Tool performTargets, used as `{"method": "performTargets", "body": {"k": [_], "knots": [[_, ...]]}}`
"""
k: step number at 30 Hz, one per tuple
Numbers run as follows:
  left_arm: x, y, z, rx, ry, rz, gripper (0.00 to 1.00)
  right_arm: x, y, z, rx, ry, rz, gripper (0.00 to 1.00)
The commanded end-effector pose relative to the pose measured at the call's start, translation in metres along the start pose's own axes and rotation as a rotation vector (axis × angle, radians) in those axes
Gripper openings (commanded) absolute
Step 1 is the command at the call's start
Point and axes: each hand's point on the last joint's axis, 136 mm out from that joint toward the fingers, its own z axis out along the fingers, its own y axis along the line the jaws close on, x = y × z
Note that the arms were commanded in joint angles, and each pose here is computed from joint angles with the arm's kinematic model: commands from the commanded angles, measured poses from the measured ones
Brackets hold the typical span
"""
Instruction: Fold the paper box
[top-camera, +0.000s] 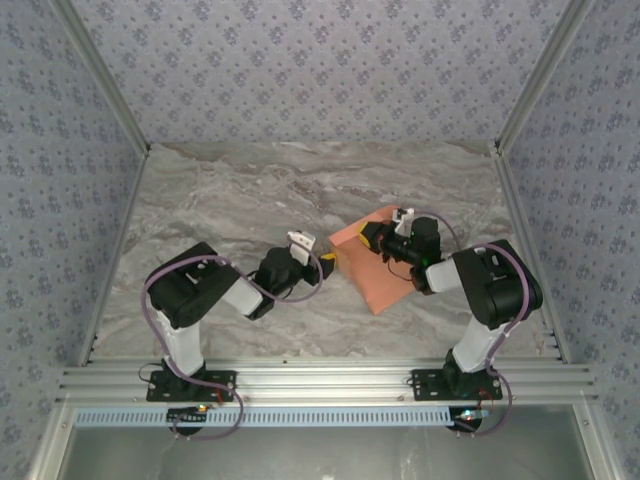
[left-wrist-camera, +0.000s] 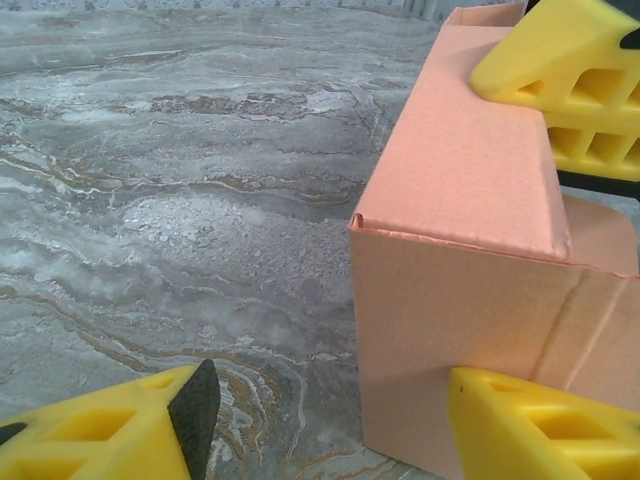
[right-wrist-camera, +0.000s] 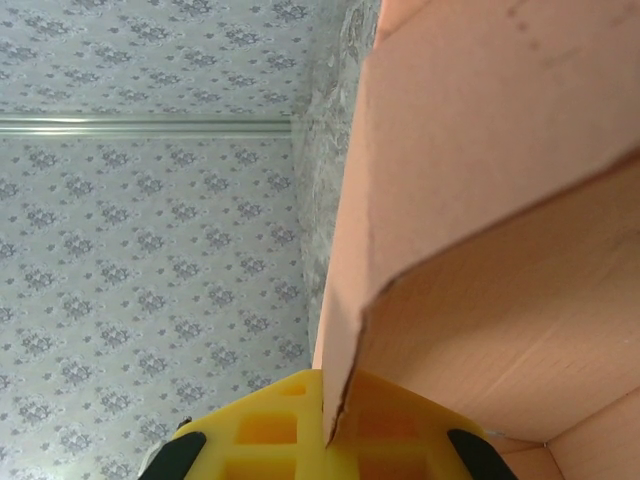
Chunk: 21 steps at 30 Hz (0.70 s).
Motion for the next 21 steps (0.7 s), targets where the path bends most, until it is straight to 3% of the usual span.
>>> {"method": "performTargets", "body": {"k": [1, 6, 10, 16, 21], "knots": [[-0.017, -0.006, -0.005, 0.058, -0.069, -0.056, 0.67, 0.014, -0.014, 0.000, 0.052, 0.026, -0.005, 0.00], [-0.002, -0.034, -0.008, 0.222, 0.060, 0.054, 0.79, 0.018, -0.019, -0.001, 0.074, 0.038, -0.007, 0.00], [0.007, -0.045, -0.015, 0.296, 0.074, 0.067, 0.85, 0.021, -0.026, -0.003, 0.100, 0.038, -0.002, 0.00], [0.008, -0.044, -0.007, 0.277, 0.037, 0.025, 0.84, 0.023, -0.031, -0.005, 0.120, 0.025, -0.002, 0.00], [-0.002, -0.023, 0.000, 0.152, 0.002, -0.028, 0.84, 0.031, -0.035, -0.005, 0.149, 0.016, -0.015, 0.00]]}}
